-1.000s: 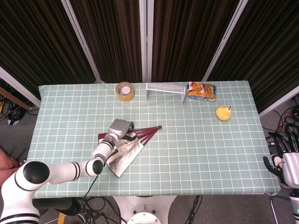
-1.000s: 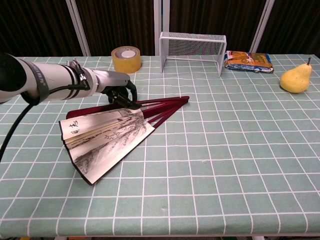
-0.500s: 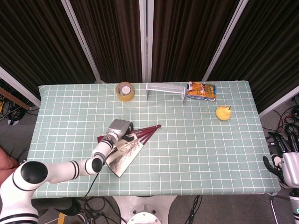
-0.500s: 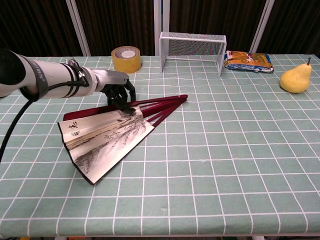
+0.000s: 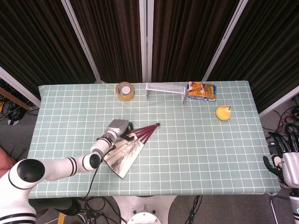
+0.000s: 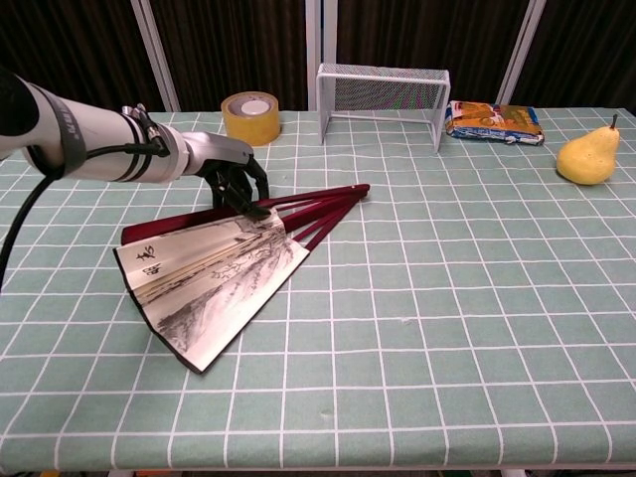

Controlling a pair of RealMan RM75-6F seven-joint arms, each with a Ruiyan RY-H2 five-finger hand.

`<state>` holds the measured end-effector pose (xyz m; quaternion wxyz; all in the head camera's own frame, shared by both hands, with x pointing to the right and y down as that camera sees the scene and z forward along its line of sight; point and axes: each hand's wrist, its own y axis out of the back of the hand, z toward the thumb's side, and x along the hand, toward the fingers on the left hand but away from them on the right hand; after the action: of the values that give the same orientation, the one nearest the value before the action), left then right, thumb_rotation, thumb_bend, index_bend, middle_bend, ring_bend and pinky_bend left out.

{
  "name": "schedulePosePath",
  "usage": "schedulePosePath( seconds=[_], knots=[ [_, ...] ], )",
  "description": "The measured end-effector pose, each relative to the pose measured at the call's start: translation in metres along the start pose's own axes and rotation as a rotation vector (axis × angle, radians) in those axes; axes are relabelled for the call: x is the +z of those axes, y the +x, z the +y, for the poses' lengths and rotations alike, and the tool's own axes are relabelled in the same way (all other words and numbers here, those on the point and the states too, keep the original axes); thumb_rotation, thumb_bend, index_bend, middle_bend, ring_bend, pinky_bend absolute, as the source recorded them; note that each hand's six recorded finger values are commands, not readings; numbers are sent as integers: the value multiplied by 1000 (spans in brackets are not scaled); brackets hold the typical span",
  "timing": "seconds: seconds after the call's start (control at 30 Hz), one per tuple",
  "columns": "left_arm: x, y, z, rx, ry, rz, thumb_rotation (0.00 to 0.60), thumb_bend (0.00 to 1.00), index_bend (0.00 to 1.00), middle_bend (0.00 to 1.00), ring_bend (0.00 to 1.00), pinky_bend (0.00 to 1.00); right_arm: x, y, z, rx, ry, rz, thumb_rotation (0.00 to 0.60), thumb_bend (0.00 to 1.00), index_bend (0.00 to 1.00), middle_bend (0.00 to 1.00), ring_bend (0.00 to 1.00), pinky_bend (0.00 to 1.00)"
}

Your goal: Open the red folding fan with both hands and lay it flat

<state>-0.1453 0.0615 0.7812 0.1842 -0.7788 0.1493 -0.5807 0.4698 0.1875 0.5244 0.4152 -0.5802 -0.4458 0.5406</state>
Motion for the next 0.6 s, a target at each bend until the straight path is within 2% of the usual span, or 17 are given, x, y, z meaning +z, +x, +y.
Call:
schedulePosePath(
  seconds=[0.07, 0.1, 0.43, 0.6],
  knots=[
    [-1, 0, 1, 5, 3, 3, 584, 351, 449, 595, 585, 447, 0, 0, 0, -1, 0, 0, 600, 255, 149, 186, 0, 0],
    [-1, 0, 2, 9, 4, 4, 599, 351, 462, 607, 596, 451, 0, 0, 0, -2, -1, 0, 600, 255, 149, 186, 0, 0],
    [-2, -12, 8, 34, 6, -11, 600, 352, 495, 637, 621, 479, 2, -1, 4, -14, -8, 14, 600, 256, 148, 188, 0, 0],
    [-2, -28, 28, 85, -38, -42, 600, 352, 500, 644, 625, 549, 9, -6, 5, 4, -33, 50, 600, 256, 149, 194, 0, 0]
  ],
)
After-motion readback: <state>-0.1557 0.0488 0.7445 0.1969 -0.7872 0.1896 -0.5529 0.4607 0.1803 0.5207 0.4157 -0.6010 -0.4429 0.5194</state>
